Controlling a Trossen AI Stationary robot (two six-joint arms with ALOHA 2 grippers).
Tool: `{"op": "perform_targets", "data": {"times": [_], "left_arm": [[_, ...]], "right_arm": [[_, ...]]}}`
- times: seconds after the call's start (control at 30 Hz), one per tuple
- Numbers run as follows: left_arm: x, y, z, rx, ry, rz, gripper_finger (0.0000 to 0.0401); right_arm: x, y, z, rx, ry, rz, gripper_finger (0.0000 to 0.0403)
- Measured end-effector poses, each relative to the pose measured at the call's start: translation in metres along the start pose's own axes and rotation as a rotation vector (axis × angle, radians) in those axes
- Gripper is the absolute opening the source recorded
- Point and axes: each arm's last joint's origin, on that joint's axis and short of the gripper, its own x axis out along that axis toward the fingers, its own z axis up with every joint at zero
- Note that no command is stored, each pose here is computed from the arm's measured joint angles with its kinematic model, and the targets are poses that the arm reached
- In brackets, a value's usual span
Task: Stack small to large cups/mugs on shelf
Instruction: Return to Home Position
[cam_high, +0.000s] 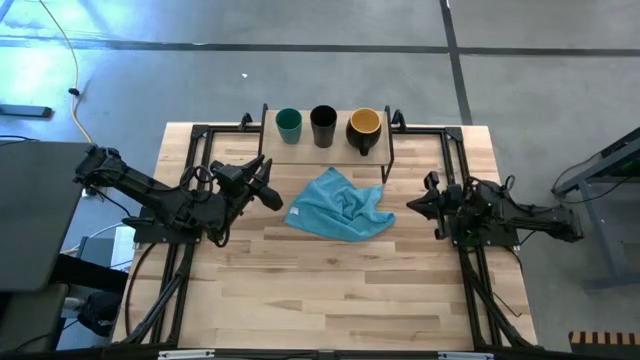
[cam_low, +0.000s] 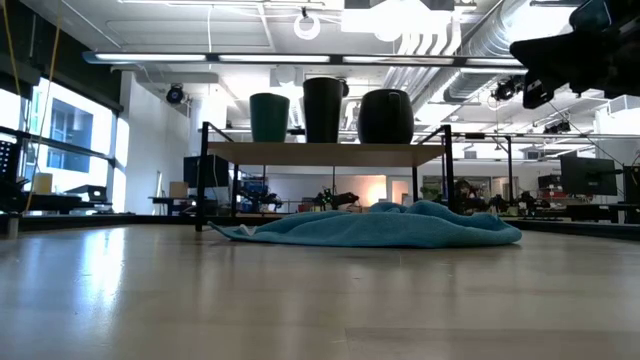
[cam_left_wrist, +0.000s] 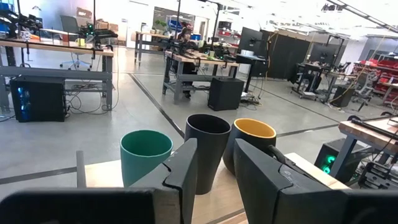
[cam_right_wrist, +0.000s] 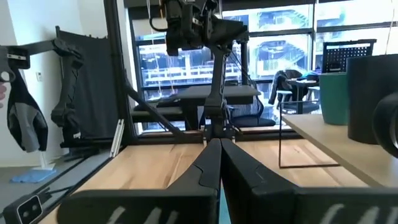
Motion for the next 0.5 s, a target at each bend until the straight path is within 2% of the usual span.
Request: {"op": "perform_targets", "data": {"times": [0.4,0.5], "left_arm": [[0.0,-0.0001,-0.0001,-0.003,0.001,-0.006,0.0094],[-0.0001,-0.0025,-0.0005,-0.004,0.015,-0.087,0.0094]], "right_arm": [[0.0,-0.0006,0.0005,-0.017,-0.006,-0.021,0.0],[0.0,-0.0006,0.0004,-0.017,-0.007,-0.021,0.0]]}}
